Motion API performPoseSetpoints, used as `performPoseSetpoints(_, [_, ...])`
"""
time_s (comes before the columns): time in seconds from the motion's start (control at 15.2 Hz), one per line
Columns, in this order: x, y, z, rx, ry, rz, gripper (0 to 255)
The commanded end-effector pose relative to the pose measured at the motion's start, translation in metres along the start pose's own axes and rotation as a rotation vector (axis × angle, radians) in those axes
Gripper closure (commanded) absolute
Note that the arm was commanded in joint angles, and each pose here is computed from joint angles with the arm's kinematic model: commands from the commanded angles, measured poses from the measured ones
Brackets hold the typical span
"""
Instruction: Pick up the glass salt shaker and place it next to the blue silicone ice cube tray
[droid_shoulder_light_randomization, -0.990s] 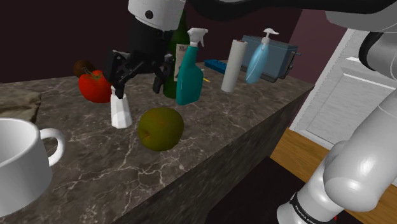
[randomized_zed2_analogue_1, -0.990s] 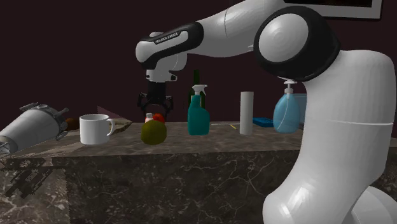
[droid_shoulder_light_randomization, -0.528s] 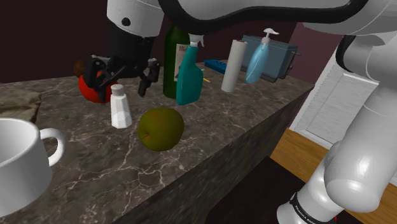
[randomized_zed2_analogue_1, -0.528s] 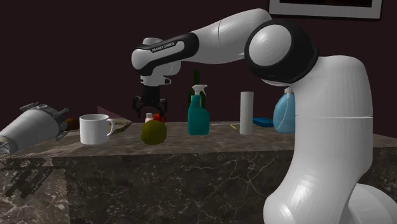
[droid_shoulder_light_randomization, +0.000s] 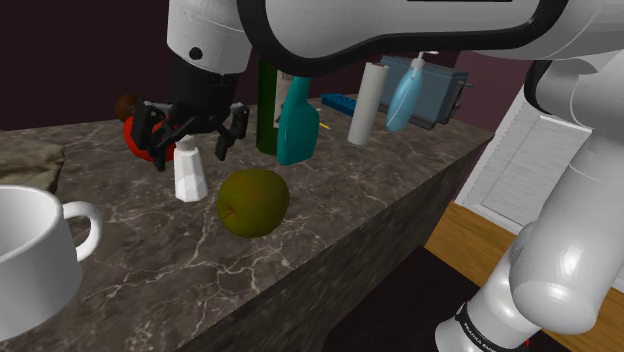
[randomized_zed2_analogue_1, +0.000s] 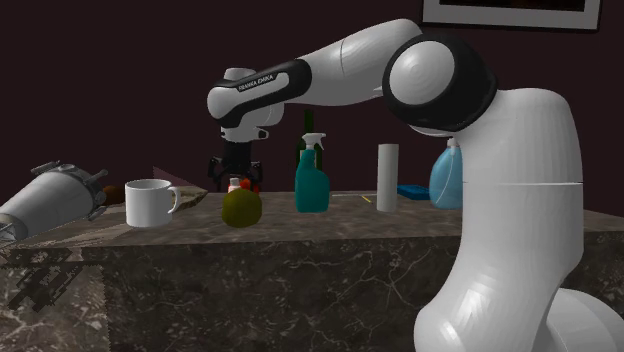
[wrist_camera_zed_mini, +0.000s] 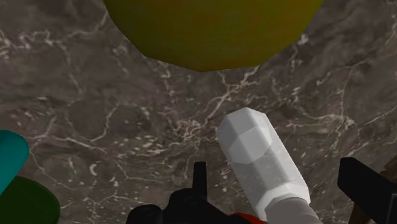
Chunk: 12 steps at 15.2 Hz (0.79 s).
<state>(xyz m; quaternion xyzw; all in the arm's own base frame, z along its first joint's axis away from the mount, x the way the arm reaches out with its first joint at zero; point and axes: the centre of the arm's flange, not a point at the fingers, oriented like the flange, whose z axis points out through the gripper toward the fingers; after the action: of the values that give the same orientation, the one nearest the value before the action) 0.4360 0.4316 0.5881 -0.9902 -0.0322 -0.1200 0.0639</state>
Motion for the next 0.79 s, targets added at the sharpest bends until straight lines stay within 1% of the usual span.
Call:
performPoseSetpoints(0.0, [0.0000, 0.0000, 0.0001, 0.000, 0.000, 0.000, 0])
performPoseSetpoints(0.07, [0.0000, 0.0000, 0.0001, 0.000, 0.000, 0.000, 0])
performPoseSetpoints(0.13, [0.0000, 0.0000, 0.0001, 0.000, 0.000, 0.000, 255])
performPoseSetpoints(0.73, [0.0000, 0.0000, 0.0001, 0.000, 0.000, 0.000, 255])
